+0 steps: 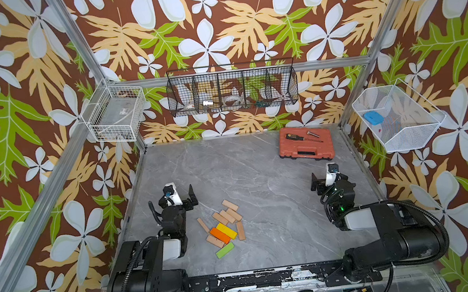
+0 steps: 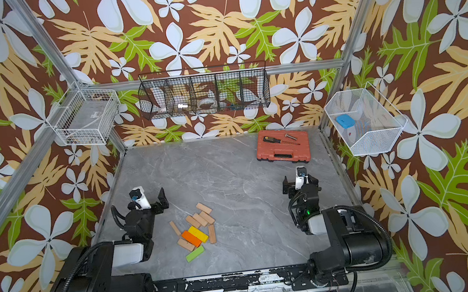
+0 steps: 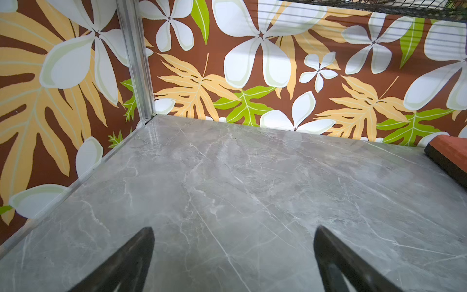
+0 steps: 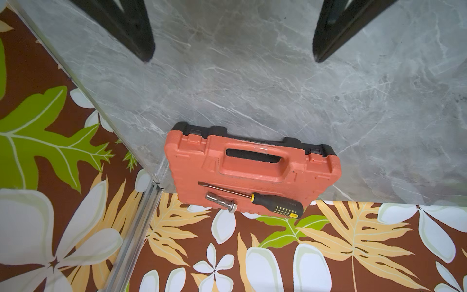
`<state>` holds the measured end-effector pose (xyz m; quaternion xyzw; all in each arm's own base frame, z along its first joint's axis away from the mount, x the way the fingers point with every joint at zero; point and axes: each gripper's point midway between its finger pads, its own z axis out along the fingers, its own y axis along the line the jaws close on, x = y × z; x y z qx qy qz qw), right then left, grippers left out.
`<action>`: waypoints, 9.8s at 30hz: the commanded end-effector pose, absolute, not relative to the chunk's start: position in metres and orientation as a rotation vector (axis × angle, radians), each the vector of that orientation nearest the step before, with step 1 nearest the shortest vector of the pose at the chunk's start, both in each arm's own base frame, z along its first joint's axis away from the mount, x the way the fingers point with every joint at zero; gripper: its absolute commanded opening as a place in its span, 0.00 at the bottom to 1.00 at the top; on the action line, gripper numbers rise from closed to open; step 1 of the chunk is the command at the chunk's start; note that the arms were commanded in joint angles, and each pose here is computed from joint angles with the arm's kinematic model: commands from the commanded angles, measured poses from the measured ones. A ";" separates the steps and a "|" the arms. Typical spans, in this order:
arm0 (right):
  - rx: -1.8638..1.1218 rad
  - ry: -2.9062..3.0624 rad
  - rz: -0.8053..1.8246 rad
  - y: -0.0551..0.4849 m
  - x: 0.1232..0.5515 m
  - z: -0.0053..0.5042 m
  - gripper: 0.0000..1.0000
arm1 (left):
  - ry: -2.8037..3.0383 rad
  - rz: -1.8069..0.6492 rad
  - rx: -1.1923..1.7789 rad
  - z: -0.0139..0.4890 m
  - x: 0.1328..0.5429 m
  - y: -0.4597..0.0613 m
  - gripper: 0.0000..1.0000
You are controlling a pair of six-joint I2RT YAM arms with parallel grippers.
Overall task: Assemble the letter k with building blocks
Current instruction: Adjust the building block at the center of the board, then pick up the building block from the center of the board, then place the building block at the center of the board, then adjust the building block at the center of the board.
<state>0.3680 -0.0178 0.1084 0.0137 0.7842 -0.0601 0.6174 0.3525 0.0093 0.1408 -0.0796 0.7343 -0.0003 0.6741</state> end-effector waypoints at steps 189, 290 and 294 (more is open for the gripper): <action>-0.054 2.386 0.308 0.456 0.496 0.012 0.32 | 2.169 -0.334 -0.785 0.144 0.265 -0.025 0.86; -0.308 2.341 0.326 0.277 0.339 0.164 0.55 | 2.720 -0.165 0.134 0.080 0.269 -0.167 0.47; -0.295 2.350 0.313 0.273 0.337 0.161 0.55 | 2.727 -0.272 -0.318 0.077 0.272 -0.177 0.34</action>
